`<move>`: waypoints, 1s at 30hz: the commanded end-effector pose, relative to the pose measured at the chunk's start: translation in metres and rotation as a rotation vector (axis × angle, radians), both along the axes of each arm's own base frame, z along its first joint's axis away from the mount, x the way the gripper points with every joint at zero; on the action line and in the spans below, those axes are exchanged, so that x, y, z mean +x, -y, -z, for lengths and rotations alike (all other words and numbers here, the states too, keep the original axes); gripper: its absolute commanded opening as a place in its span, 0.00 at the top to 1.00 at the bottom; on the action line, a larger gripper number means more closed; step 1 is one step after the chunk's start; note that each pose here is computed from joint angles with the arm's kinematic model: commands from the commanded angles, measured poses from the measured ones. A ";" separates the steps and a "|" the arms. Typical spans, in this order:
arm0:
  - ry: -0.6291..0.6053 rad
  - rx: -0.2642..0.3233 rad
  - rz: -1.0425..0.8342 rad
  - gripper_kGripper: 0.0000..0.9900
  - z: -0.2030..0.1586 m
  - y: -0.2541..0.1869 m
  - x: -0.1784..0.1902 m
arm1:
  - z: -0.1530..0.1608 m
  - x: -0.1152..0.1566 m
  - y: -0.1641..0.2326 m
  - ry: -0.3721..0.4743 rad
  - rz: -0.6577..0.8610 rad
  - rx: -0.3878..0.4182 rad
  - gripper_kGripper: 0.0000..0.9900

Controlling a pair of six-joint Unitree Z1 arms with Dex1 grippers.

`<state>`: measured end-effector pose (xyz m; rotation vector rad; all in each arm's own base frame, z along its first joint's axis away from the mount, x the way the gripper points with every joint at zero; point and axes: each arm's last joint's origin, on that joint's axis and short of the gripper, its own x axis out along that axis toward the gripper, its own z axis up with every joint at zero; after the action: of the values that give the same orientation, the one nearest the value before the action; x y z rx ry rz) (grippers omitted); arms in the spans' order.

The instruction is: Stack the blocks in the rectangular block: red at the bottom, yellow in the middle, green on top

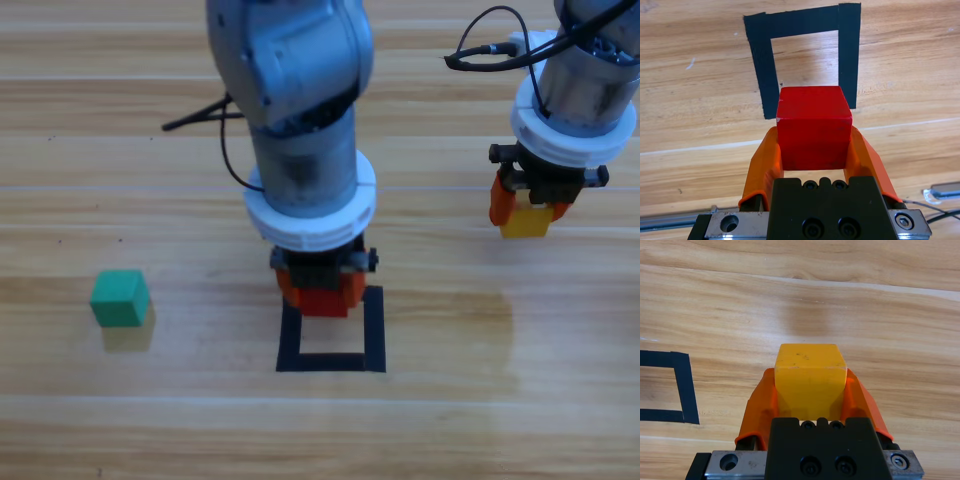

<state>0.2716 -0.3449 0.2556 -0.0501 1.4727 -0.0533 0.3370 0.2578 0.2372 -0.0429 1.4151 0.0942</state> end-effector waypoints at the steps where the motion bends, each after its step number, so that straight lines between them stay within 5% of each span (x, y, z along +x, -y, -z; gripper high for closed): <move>1: -0.077 0.064 0.028 0.96 0.041 0.016 0.000 | 0.016 -0.006 -0.009 -0.033 -0.030 -0.013 1.00; 30: -0.118 0.092 0.031 0.96 0.069 0.016 0.021 | 0.018 -0.006 -0.009 -0.026 -0.033 -0.008 1.00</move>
<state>0.2833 -0.3617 0.2163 0.0126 1.5423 -0.0531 0.3369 0.2579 0.2354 -0.0414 1.4125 0.0957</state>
